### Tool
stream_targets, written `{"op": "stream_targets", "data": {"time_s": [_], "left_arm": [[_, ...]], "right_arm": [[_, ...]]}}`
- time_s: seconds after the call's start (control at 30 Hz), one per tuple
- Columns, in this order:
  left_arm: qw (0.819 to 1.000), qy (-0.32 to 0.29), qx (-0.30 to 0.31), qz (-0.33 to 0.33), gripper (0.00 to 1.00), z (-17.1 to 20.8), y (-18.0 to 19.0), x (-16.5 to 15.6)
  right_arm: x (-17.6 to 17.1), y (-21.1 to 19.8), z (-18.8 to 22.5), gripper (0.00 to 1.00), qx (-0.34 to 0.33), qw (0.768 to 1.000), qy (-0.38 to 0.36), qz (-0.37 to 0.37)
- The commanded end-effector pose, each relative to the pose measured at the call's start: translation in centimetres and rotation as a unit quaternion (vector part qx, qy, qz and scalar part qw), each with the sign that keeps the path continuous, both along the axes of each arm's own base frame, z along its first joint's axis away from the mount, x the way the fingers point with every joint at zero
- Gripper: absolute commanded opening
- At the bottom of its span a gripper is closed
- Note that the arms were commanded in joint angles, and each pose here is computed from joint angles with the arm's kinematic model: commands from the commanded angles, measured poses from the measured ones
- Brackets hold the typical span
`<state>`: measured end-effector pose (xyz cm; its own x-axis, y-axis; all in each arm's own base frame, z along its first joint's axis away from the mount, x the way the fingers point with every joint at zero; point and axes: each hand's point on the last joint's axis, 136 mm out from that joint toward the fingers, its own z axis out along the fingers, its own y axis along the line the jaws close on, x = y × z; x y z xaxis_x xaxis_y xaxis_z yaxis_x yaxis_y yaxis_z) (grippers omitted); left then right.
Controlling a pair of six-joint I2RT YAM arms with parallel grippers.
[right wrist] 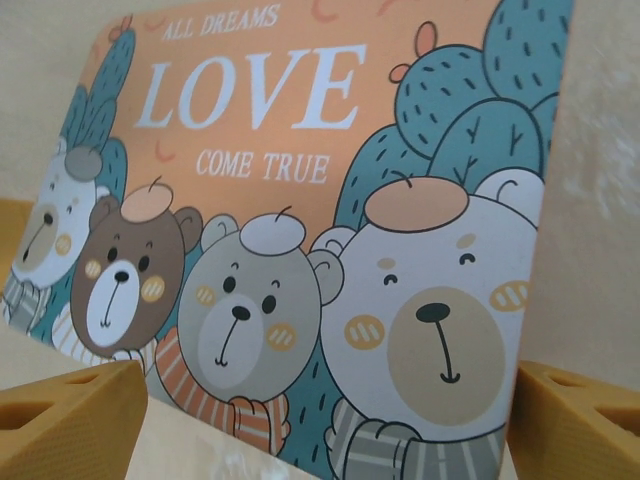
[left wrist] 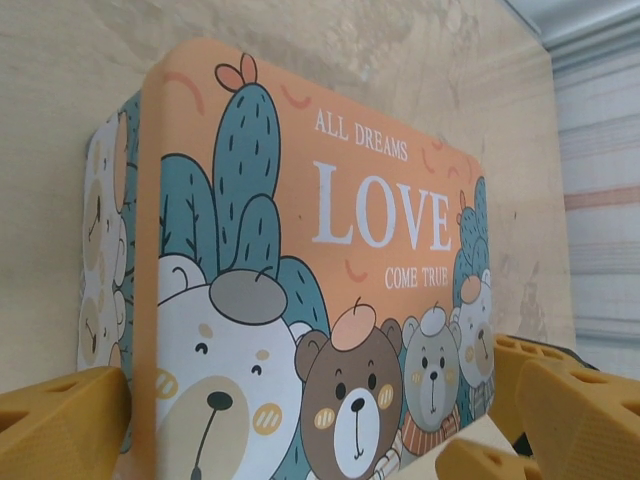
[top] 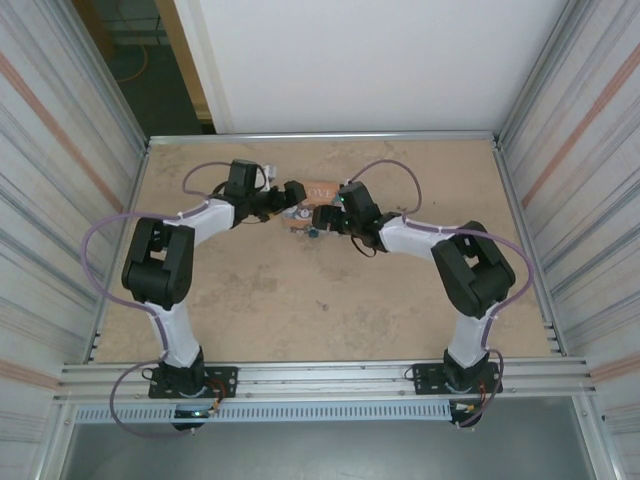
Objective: Unlock the padlock with the key
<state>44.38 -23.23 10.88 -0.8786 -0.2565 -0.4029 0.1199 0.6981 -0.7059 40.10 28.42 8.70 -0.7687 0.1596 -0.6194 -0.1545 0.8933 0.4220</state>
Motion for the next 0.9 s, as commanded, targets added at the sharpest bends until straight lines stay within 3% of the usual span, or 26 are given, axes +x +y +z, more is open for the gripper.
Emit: {"op": "stream_targets", "data": {"time_s": [0.0,0.17,0.33,0.63,0.87], "left_arm": [[0.997,0.002,-0.024,-0.068,0.99,1.5,-4.4,-2.3],[0.995,0.003,-0.021,-0.094,0.99,1.7,-6.7,-3.0],[0.996,0.0,-0.005,-0.086,0.99,1.8,-6.4,-2.7],[0.998,-0.031,0.02,-0.046,0.99,4.5,-2.0,-2.3],[0.995,-0.091,0.051,-0.001,0.99,7.1,2.7,-5.2]], "right_arm": [[-2.3,0.7,2.4,0.88,0.017,1.0,-0.017,0.019],[-4.5,-1.7,2.5,0.88,0.005,1.0,-0.017,0.002],[-5.7,-4.1,1.4,0.94,-0.034,0.999,0.0,-0.019],[-7.6,-8.6,2.8,0.99,-0.106,0.993,0.005,-0.056],[-12.5,-6.8,4.4,0.89,-0.089,0.994,0.057,0.028]]}}
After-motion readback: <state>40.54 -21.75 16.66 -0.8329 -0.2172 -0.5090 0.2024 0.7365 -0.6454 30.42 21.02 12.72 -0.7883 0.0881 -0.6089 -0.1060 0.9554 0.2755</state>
